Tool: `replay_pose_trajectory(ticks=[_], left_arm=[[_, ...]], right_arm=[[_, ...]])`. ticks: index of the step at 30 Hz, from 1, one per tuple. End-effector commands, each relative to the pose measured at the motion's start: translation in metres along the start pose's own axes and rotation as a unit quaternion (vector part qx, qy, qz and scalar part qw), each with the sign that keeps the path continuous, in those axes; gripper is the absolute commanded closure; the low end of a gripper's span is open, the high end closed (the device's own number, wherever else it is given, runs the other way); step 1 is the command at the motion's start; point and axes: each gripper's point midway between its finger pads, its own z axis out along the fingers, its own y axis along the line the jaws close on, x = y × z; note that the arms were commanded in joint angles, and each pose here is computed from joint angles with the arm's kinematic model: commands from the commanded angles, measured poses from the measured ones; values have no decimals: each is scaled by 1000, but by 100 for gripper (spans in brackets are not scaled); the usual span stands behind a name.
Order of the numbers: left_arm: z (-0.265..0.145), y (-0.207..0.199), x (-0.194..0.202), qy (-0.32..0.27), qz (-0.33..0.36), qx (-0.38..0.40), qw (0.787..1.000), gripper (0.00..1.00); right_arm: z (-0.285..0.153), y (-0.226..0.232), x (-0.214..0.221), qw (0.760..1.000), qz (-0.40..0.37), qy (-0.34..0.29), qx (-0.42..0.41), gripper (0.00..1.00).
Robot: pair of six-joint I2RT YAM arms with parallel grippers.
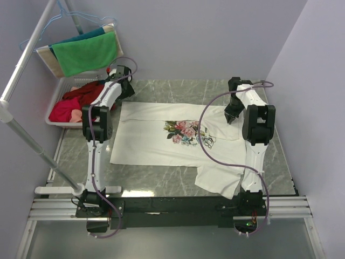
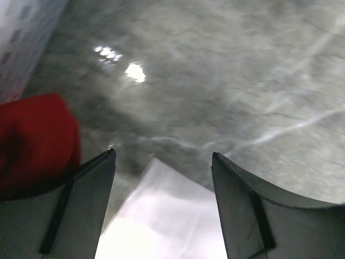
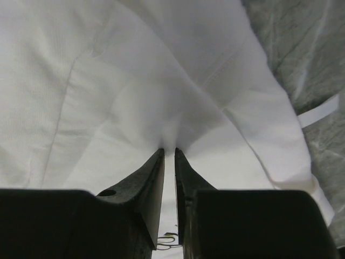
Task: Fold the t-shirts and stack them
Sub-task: Fold the tshirt
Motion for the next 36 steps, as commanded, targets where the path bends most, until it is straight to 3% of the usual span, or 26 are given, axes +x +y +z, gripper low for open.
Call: replay_pose_trajectory(ticks=[1, 8, 14, 21, 26, 36], left_arm=[[-44, -31, -36, -44, 13, 90, 995, 23], [-92, -48, -17, -15, 42, 150, 988, 23], [-96, -39, 38, 55, 51, 116, 990, 25], [-81, -2, 97, 114, 27, 60, 991, 30], [-68, 18, 113, 125, 31, 12, 992, 32], [-78, 39, 91, 89, 42, -39, 994, 30]], right_arm=[[-13, -8, -28, 998, -3, -55, 23, 79], [-46, 23, -57, 993, -6, -105, -58, 77], [-72, 41, -62, 985, -16, -121, -123, 74], [-66, 58, -28, 982, -67, -98, -144, 74], [-54, 71, -3, 981, -92, -67, -155, 74], [-17, 56, 37, 988, -109, -13, -107, 76]])
